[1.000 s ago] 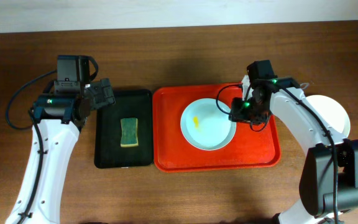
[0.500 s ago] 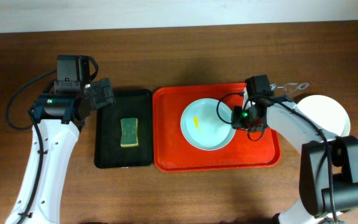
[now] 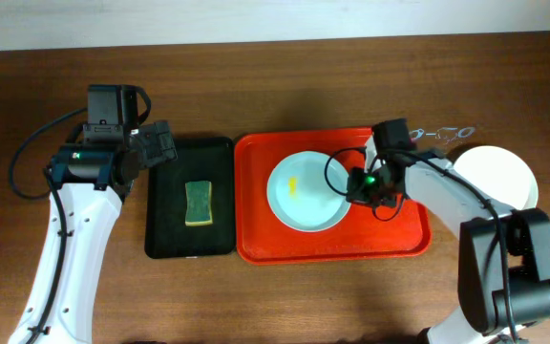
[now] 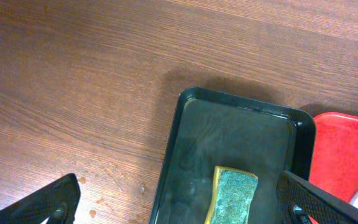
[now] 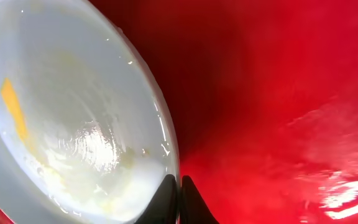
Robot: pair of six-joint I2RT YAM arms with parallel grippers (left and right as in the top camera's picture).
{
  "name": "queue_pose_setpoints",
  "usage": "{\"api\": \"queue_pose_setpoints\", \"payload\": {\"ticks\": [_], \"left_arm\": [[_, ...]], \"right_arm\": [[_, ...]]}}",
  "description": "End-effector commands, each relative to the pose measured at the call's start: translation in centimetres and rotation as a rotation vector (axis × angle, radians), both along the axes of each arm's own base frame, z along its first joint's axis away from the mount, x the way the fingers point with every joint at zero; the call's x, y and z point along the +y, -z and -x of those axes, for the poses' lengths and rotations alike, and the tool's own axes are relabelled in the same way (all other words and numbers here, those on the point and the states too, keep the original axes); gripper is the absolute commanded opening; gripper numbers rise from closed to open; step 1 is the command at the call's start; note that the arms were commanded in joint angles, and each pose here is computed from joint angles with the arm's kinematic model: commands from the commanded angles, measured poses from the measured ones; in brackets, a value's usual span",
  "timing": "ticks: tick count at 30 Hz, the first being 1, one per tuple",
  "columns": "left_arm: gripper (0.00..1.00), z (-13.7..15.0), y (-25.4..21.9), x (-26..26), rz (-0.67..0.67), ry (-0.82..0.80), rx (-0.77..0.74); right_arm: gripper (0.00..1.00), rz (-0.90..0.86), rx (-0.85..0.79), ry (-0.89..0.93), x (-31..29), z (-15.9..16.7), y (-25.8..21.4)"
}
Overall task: Clean dirty plates on tray and stack at the side
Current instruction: 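Reach the left gripper toward the sponge on the black tray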
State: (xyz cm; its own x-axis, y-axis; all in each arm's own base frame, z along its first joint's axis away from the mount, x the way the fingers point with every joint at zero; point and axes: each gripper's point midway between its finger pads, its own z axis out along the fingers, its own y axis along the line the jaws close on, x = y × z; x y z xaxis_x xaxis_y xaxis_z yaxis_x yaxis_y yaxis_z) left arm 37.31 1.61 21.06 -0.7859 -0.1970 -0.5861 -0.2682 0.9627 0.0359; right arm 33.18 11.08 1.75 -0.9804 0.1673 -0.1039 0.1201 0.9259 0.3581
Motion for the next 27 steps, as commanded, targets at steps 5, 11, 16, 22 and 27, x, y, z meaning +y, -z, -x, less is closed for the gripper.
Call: {"api": "queue_pose_setpoints", "payload": {"ticks": [5,11,16,22,27], "left_arm": [[0.99,0.0,-0.2,0.4,-0.014,-0.008,-0.004],[0.99,0.0,-0.2,0.4,-0.014,-0.008,-0.004],[0.99,0.0,-0.2,0.4,-0.014,-0.008,-0.004],[0.99,0.0,-0.2,0.4,-0.014,-0.008,-0.004],[0.99,0.0,-0.2,0.4,-0.014,-0.008,-0.004]], "right_arm": [[0.42,0.014,0.007,-0.035,1.8,0.8,0.3],[0.27,0.05,-0.043,-0.023,1.3,-0.3,0.4],[0.16,0.047,-0.053,-0.023,1.3,-0.3,0.7],[0.13,0.063,-0.055,-0.02,1.0,-0.4,0.7],[0.04,0.084,-0.07,-0.048,1.6,-0.2,1.1]]}}
